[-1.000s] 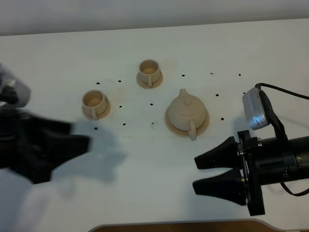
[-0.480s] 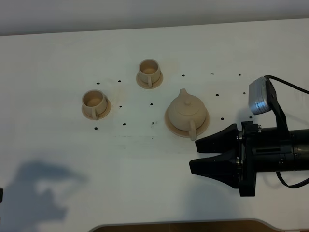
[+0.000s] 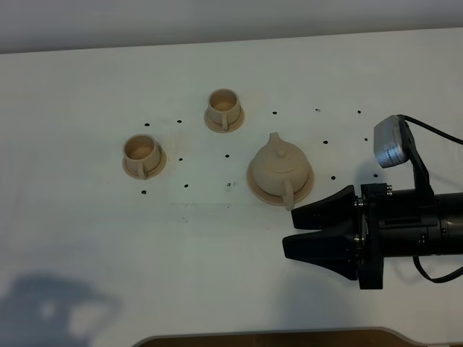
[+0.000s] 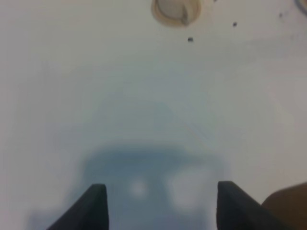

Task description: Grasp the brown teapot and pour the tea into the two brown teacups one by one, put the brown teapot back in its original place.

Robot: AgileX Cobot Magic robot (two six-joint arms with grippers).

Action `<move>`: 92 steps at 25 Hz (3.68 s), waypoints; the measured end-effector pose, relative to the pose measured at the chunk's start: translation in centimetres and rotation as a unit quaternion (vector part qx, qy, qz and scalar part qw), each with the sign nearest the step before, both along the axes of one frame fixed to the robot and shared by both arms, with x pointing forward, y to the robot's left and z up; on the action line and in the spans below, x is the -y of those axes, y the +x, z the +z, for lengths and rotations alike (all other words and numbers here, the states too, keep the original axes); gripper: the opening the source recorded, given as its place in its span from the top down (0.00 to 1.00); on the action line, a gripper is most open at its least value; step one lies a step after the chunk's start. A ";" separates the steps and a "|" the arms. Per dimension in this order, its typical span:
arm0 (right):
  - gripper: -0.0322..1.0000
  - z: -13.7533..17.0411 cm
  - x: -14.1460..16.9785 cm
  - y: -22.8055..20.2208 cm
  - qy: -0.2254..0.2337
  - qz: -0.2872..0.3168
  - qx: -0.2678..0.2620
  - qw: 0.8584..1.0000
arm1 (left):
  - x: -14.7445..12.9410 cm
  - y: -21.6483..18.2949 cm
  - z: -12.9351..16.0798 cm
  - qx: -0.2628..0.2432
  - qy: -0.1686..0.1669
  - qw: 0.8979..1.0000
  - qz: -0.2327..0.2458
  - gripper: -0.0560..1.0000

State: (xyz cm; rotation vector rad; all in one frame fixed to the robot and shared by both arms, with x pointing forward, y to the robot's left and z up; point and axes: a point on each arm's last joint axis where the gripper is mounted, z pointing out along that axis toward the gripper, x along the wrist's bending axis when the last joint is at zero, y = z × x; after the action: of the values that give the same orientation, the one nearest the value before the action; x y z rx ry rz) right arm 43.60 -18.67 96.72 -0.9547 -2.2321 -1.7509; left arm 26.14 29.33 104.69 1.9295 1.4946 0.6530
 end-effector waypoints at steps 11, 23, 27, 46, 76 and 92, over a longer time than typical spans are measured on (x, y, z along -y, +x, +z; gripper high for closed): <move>0.43 0.9 0.1 1.7 0.014 -0.061 -0.072 0.995 | -0.4 -2.9 0.1 0.096 -0.013 0.994 0.045 0.44; 0.43 4.2 -0.2 5.1 0.005 -0.110 -0.114 0.987 | -0.3 -3.3 0.0 0.110 -0.009 0.989 0.100 0.44; 0.44 5.5 -1.3 6.4 -0.065 -0.137 -0.127 0.980 | -0.3 -3.3 0.0 0.110 -0.009 0.989 0.100 0.44; 0.45 5.7 -6.6 11.5 -0.343 -0.251 -0.309 0.851 | -0.3 -3.3 0.0 0.110 -0.009 0.989 0.101 0.44; 0.45 -2.5 -9.2 17.3 -0.448 -0.239 -0.398 0.764 | -0.3 -3.3 0.0 0.110 -0.009 0.989 0.102 0.44; 0.45 -3.1 -9.3 17.6 -0.445 -0.243 -0.392 0.768 | -0.3 -3.3 0.0 0.110 -0.009 0.989 0.102 0.44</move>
State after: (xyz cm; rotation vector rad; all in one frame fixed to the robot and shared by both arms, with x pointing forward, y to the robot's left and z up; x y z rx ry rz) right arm 61.24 -9.39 93.64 -2.0705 -2.1854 -0.0322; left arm 22.82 29.61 104.72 1.6443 1.5603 0.9089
